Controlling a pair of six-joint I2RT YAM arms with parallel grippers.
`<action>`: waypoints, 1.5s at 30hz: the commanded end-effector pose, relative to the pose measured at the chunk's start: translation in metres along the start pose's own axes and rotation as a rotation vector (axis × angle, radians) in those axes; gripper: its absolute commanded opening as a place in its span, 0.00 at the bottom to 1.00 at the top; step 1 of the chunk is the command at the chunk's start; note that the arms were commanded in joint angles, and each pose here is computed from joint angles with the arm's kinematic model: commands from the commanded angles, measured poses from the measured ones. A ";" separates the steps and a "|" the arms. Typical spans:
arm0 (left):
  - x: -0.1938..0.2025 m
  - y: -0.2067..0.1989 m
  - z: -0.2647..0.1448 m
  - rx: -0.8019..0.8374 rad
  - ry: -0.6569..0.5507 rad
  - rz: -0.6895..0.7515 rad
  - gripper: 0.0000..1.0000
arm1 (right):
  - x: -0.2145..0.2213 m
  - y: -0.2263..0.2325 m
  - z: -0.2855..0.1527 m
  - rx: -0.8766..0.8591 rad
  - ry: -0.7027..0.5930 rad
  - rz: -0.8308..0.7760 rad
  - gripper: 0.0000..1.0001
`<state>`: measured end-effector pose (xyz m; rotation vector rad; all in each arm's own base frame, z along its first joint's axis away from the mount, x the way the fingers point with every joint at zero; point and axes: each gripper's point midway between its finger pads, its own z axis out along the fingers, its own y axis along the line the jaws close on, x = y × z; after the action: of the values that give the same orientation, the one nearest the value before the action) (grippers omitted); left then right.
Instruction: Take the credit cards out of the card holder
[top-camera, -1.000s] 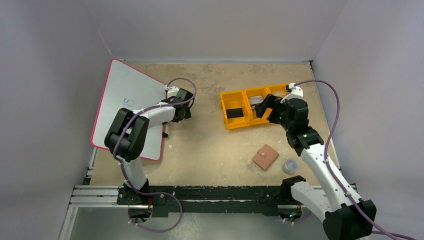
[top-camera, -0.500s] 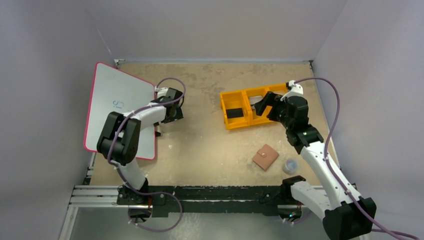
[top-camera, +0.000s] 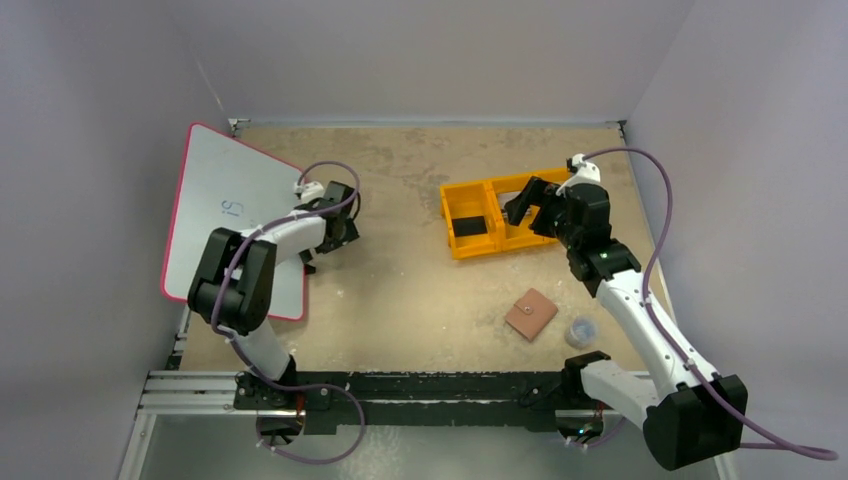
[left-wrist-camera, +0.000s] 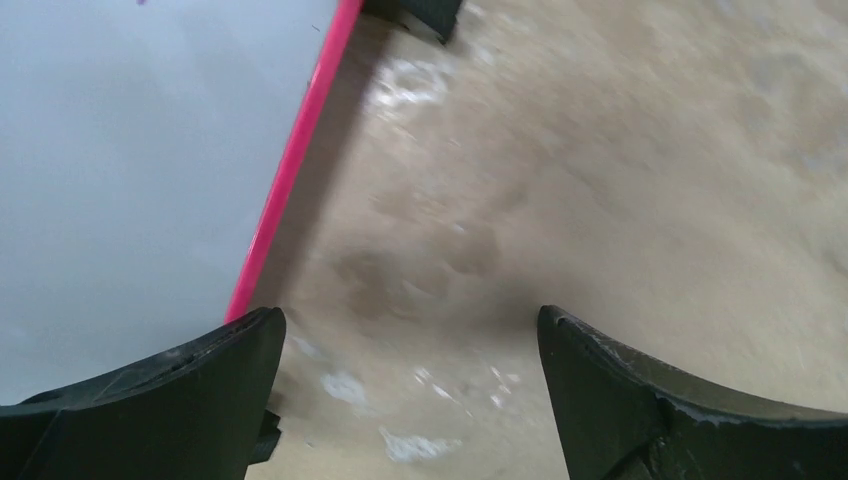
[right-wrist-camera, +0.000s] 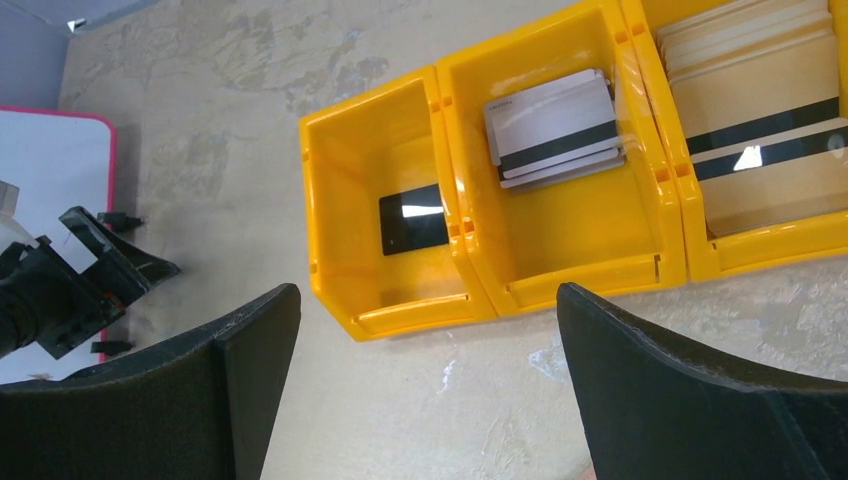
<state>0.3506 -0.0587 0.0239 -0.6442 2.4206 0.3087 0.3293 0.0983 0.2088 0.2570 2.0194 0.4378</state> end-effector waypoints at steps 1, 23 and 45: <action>-0.019 0.053 0.010 -0.154 -0.022 -0.067 0.99 | -0.033 0.019 -0.006 -0.057 -0.086 0.017 1.00; -0.079 0.066 0.024 -0.246 -0.092 0.004 0.98 | -0.022 0.014 -0.001 -0.037 -0.033 0.012 1.00; -0.094 0.071 0.032 -0.278 -0.075 -0.019 0.99 | -0.002 -0.015 0.031 0.107 0.075 -0.067 1.00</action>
<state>0.3830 0.0620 0.0475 -0.7718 2.3240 0.7984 0.3439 0.0939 0.1770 0.2517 2.1480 0.3364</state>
